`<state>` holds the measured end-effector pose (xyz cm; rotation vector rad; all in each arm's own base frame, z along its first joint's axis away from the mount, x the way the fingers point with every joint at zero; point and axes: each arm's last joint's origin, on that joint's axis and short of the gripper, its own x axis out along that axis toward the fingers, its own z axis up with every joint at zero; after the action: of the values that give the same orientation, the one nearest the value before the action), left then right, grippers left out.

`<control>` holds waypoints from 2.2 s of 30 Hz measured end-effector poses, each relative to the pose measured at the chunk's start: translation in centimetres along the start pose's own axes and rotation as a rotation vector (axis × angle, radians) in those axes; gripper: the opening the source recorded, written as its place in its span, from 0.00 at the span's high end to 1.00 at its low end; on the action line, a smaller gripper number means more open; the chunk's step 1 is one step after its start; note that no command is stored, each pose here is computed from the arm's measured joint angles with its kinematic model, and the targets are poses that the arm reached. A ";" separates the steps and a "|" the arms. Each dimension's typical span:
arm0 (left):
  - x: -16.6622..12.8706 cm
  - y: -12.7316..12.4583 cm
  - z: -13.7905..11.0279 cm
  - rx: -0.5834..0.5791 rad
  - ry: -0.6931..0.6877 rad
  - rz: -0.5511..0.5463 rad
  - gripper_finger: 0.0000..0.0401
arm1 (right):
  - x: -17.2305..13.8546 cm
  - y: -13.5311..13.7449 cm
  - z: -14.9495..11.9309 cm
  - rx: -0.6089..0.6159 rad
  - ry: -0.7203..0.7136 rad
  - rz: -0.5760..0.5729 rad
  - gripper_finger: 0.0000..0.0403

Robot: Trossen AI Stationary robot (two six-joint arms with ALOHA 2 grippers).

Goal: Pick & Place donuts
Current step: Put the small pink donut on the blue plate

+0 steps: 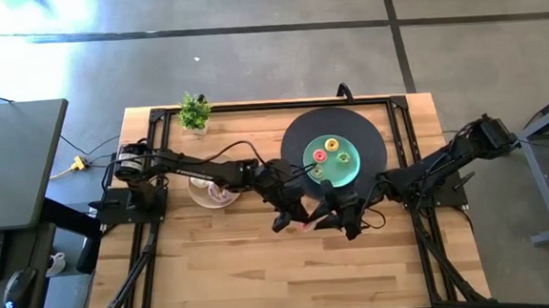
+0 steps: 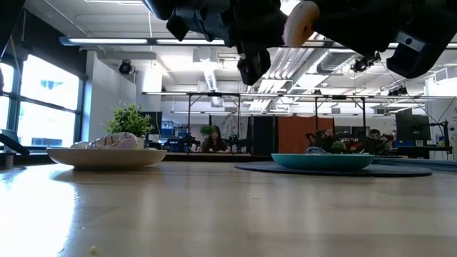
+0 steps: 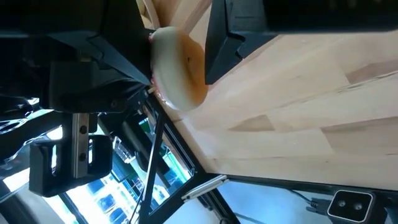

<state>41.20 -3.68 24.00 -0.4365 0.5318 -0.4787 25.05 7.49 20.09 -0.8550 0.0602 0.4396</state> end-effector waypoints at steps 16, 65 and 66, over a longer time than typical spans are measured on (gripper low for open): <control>0.0 0.4 -0.1 0.055 -0.010 0.086 0.96 | 0.0 0.4 -0.4 0.167 0.045 0.038 0.94; -5.9 0.9 2.4 -0.035 -0.085 0.424 0.72 | -4.6 0.7 -9.3 0.791 1.101 -0.728 0.93; -5.9 0.9 2.3 -0.036 -0.084 0.425 0.72 | -4.6 0.7 -9.3 0.787 1.103 -0.716 0.94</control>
<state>38.37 0.78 27.55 -0.3631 0.5349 -0.0429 21.72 -0.60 14.43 -0.2021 0.8570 -0.7410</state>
